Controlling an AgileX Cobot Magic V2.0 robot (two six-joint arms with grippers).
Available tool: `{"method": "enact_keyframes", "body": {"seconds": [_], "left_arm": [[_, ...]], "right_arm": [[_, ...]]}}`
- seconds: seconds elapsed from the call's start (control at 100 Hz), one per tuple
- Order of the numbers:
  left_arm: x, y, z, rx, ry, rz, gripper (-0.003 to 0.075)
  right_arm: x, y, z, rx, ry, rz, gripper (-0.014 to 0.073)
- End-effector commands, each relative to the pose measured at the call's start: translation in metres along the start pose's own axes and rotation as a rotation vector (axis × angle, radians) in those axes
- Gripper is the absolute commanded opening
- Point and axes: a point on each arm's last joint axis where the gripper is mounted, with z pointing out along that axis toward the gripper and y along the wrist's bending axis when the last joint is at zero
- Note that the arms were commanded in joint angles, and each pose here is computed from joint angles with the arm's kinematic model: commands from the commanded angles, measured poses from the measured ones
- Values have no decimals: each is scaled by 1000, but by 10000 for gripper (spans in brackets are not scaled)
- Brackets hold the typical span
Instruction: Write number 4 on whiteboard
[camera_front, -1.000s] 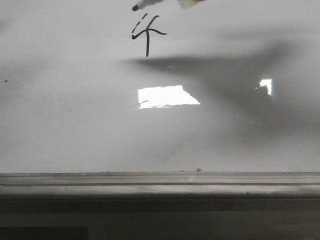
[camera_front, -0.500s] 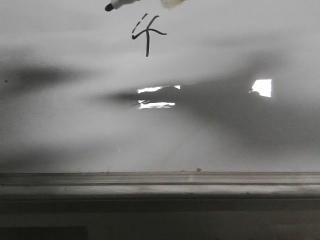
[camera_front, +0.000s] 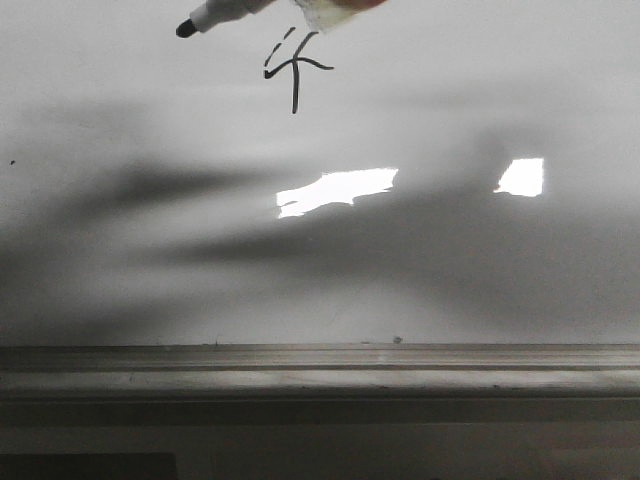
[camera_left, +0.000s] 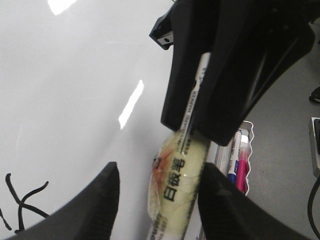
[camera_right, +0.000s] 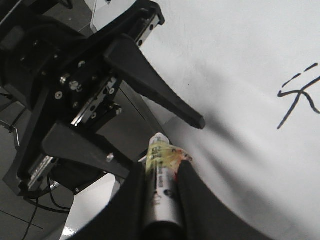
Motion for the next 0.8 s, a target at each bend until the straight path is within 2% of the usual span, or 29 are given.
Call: {"method": "enact_keyframes", "body": {"seconds": [0.0,0.25,0.4,0.43,0.52,0.64,0.71,0.79], "left_arm": [[-15,1,-5,-19,-54,-3,258],[-13,0,-5,-10,-36,41,143],[-13,0,-5,-10,-36,41,5],[-13,0,-5,-10,-36,41,-22],[-13,1,-5,-15,-36,39,-20],[-14,3,-6,-37,-40,8,-20],[-14,8,-11,-92,-53,-36,-20],[-9,15,-22,-178,-68,-96,-20]], "right_arm": [[-13,7,-5,-27,-61,-5,-45],[-13,7,-5,-29,-60,-5,-44],[-13,7,-5,-30,-61,-4,-27],[-13,7,-5,-30,-61,-4,0],[-13,7,-5,-27,-62,-4,104],[-15,5,-6,-2,-85,4,308],[-17,3,-8,34,-110,1,363],[-21,3,-18,95,-159,-12,365]]}}
